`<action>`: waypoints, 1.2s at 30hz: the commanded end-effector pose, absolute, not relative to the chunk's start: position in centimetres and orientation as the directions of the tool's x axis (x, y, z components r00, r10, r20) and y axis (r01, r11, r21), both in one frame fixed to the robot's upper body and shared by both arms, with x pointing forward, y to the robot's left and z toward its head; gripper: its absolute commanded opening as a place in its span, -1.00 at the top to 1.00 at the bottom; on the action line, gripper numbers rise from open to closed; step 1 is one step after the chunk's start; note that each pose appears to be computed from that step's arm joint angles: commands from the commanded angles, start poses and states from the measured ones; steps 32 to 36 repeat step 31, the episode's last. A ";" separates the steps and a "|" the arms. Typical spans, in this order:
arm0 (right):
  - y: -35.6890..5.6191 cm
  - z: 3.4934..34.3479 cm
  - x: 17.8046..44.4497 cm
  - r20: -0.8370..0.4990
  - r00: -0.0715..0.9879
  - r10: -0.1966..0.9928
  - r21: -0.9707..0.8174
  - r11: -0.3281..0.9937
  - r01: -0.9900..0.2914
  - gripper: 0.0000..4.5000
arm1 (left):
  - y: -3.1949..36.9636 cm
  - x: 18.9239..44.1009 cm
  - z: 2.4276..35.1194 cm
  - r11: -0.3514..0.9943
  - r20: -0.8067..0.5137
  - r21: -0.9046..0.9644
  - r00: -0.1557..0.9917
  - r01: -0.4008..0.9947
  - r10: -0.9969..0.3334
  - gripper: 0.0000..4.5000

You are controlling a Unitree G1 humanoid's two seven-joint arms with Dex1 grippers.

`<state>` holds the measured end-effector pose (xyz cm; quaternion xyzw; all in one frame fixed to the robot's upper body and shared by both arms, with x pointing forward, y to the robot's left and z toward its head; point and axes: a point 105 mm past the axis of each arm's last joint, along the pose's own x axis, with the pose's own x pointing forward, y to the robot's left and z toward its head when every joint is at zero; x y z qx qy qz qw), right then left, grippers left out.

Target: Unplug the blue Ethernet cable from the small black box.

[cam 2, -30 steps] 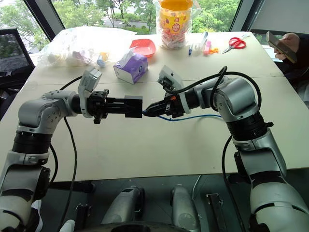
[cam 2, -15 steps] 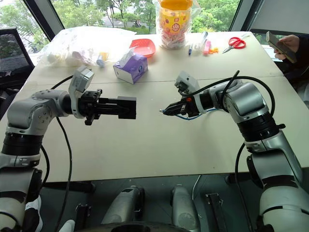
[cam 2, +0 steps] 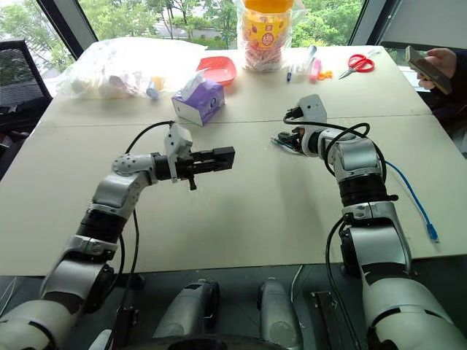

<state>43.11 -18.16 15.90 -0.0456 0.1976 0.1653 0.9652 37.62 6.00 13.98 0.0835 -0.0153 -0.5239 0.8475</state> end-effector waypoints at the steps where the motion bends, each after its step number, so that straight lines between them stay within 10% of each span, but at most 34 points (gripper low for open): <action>1: -18.4 19.4 42.3 -0.300 0.908 0.292 -0.006 0.951 -0.308 -0.98 | 5.5 38.9 14.3 0.497 -0.002 0.194 0.507 0.846 -0.862 0.78; 13: -18.8 18.2 35.9 -0.328 0.900 0.287 0.049 0.957 -0.287 -0.98 | 7.3 39.9 9.8 0.582 -0.076 0.160 0.598 0.797 -0.798 0.78; 14: -18.7 18.0 35.5 -0.336 0.896 0.291 0.051 0.955 -0.291 -1.00 | 7.5 39.9 9.6 0.584 -0.081 0.154 0.599 0.797 -0.796 0.32; 21: -17.8 17.6 32.8 -0.379 0.850 0.367 0.016 0.920 -0.390 -1.00 | 10.4 38.7 10.6 0.563 -0.076 0.130 0.574 0.816 -0.815 -0.97; 36: -16.7 18.8 30.7 -0.367 0.785 0.500 -0.022 0.839 -0.544 -1.00 | 13.7 34.8 16.9 0.500 -0.057 0.077 0.504 0.863 -0.862 -0.97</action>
